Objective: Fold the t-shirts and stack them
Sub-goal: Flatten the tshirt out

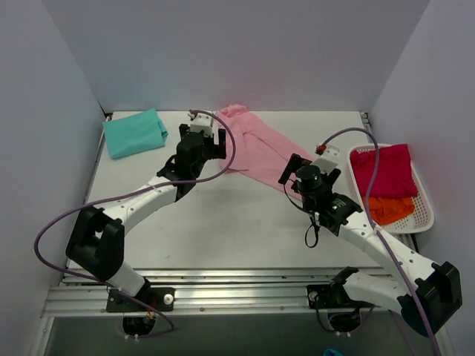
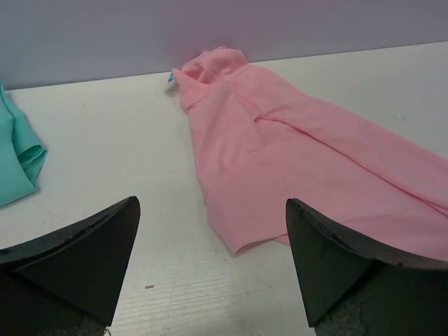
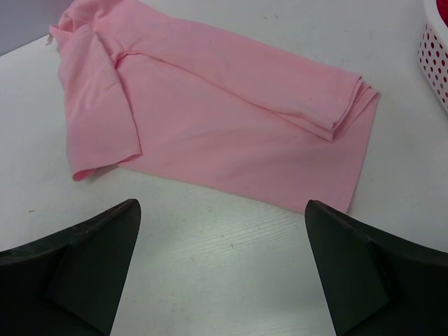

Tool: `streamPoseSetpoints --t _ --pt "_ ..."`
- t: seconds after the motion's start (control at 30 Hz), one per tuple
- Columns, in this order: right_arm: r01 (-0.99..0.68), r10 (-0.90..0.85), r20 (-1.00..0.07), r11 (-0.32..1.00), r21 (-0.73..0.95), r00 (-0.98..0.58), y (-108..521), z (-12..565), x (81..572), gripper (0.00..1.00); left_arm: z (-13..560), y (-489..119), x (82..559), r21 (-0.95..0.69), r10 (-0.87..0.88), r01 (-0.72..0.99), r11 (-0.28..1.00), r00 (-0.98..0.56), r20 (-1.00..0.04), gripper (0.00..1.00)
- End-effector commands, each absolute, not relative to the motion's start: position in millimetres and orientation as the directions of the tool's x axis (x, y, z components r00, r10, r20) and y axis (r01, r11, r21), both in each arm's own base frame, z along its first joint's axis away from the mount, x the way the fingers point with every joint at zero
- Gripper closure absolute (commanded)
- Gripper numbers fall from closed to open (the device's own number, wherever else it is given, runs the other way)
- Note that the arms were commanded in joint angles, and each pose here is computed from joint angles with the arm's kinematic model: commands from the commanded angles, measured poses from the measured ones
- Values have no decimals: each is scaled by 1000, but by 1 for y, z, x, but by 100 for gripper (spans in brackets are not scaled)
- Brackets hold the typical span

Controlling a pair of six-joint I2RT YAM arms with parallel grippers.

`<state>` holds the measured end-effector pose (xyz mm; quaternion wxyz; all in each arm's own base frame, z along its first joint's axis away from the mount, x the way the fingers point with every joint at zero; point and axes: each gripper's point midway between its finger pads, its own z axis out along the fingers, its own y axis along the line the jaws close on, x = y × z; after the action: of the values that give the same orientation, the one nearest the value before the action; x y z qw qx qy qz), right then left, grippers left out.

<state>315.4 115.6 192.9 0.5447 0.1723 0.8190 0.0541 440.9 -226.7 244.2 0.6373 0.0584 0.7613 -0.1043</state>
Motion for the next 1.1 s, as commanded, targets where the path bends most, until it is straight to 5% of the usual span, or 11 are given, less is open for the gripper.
streamPoseSetpoints --t 0.0,0.57,1.07 --pt "221 356 -896 927 303 -267 116 219 323 0 244 -223 452 -71 -40 181 981 -171 -985 6" --pt "277 324 -903 929 247 -282 106 196 323 0 126 -242 542 -142 -37 200 969 -453 -891 6" --pt "290 327 -909 924 250 -258 100 206 319 0 95 -348 536 -57 145 384 922 -478 -866 3"
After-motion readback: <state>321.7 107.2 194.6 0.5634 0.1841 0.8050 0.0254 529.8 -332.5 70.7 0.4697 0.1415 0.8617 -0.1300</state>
